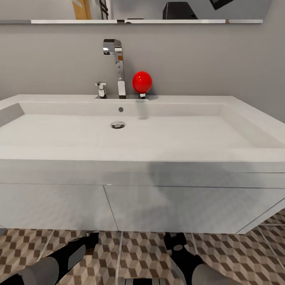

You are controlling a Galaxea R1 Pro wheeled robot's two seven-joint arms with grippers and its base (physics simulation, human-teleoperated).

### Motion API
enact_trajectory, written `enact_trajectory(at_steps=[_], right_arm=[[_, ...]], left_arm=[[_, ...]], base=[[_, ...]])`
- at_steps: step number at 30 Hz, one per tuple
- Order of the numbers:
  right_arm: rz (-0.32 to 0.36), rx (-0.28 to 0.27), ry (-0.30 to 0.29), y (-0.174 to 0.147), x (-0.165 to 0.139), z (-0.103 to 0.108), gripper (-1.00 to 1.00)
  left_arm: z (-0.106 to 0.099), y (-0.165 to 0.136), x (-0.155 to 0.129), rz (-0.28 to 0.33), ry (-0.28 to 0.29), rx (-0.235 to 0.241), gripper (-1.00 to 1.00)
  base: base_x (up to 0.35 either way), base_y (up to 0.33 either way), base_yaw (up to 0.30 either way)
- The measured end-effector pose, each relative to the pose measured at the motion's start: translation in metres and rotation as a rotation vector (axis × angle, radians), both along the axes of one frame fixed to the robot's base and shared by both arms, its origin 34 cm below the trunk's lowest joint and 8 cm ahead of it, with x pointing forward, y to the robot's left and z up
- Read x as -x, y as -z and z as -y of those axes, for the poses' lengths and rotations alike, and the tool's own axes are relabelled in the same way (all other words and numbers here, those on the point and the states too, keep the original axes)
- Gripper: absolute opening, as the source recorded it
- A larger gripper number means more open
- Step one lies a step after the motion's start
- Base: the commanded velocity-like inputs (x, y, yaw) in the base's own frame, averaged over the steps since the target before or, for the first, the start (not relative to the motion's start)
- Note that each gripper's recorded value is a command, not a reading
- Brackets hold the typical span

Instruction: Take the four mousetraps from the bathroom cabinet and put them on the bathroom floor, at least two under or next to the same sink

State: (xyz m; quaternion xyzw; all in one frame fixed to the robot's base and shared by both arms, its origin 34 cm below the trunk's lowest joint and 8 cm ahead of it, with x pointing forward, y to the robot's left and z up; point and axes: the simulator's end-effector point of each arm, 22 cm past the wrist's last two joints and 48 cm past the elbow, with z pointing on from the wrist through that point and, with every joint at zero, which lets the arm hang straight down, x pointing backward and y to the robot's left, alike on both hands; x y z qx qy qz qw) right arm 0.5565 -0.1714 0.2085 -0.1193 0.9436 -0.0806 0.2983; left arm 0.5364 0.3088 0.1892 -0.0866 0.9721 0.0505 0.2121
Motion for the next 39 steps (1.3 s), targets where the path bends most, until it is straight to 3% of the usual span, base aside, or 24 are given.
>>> enact_trajectory(at_steps=[5,11,19,39], right_arm=[[0.017,-0.003,0.006,-0.006,-0.012,0.0,-1.0],[-0.022,-0.068,0.126,-0.003,-0.01,0.004,-1.0],[-0.049,-0.067,0.137,-0.001,-0.006,0.005,-1.0],[-0.04,-0.065,0.128,-0.003,-0.011,0.004,-1.0]], left_arm=[[0.0,-0.003,-0.006,0.008,0.001,0.001,-1.0],[0.0,-0.005,-0.011,0.015,0.0,0.002,-1.0],[-0.001,-0.006,-0.012,0.016,-0.001,0.0,-1.0],[-0.001,-0.011,-0.023,0.033,-0.002,0.002,-1.0]], base=[[0.0,0.0,0.0],[0.0,0.0,0.0],[0.0,0.0,0.0],[0.0,0.0,0.0]])
